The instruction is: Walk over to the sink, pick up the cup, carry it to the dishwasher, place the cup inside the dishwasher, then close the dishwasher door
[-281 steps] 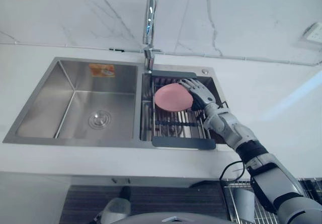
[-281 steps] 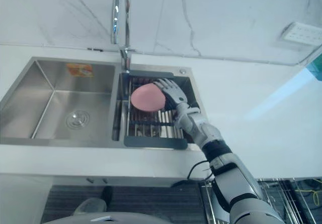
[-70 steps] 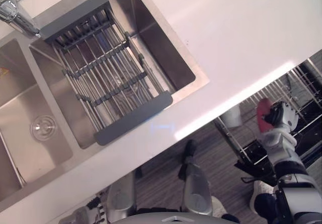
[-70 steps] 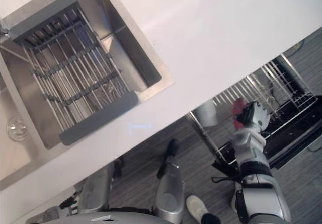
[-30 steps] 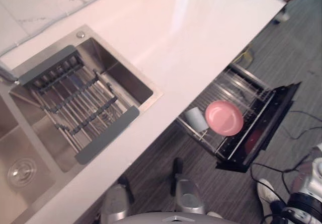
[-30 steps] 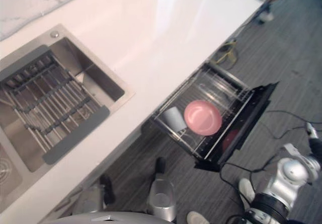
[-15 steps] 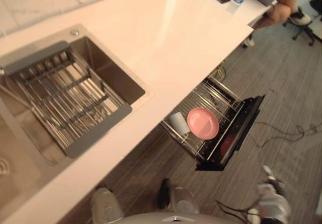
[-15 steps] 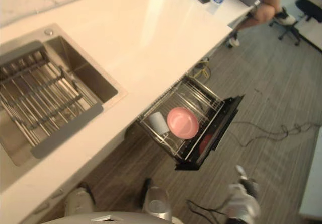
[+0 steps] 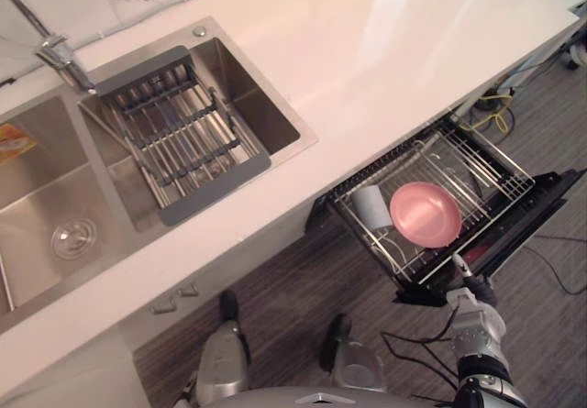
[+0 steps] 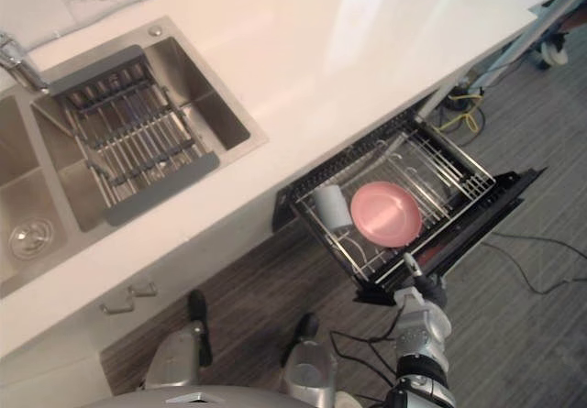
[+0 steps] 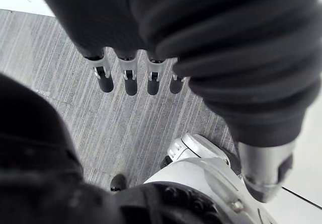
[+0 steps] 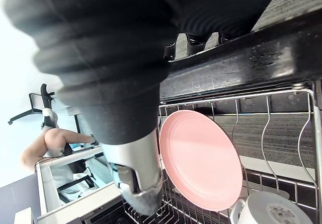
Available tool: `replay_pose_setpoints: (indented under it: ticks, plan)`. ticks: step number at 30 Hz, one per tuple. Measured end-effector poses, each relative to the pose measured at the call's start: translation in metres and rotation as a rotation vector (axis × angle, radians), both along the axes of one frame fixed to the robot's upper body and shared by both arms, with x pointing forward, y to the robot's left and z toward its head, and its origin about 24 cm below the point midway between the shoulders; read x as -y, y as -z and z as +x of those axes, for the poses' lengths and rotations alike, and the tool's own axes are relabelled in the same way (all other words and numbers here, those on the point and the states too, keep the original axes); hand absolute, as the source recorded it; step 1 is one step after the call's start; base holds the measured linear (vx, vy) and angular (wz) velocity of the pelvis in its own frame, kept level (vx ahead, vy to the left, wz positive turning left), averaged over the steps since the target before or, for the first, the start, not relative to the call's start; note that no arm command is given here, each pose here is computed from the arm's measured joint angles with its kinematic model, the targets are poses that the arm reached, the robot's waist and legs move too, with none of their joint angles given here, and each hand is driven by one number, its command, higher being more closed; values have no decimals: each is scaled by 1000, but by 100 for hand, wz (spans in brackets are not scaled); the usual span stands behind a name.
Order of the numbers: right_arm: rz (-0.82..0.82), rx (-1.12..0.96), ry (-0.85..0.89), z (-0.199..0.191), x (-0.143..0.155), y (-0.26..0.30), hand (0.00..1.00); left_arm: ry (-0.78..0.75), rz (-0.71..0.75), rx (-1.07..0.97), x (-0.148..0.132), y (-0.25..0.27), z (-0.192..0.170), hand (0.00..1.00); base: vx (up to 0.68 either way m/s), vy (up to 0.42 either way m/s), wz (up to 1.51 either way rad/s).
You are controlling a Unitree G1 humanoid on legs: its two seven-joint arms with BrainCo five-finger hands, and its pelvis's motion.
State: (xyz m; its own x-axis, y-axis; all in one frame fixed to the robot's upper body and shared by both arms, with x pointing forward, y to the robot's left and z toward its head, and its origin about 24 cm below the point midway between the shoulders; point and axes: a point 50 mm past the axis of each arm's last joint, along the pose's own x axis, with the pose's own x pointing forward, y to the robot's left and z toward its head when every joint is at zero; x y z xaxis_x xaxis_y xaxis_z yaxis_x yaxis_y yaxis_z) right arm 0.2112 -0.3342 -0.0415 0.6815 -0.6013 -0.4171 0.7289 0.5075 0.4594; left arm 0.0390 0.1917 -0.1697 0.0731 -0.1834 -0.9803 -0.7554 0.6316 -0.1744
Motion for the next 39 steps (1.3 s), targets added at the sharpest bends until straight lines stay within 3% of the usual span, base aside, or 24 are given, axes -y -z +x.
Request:
replay_pose_setpoints:
  ticks: [9, 16, 24, 33, 39]
  plan:
    - [-40, 38, 49, 4, 8, -11, 0, 74, -2, 32, 6, 2, 0, 0, 1, 26, 15]
    - [31, 208, 68, 43, -4, -36, 0, 90, -7, 82, 10, 2, 4, 0, 2, -9, 34]
    - [-13, 471, -68, 114, -12, -125, 0, 86, -17, 166, 16, 0, 23, 0, -79, -30, 32]
    - [12, 590, -22, 125, -11, -142, 0, 108, 13, 282, 13, -3, 40, 0, -43, -54, 6]
    - [-160, 574, -86, 129, -16, -162, 0, 143, 7, 494, 14, -11, 67, 0, -57, -21, -12]
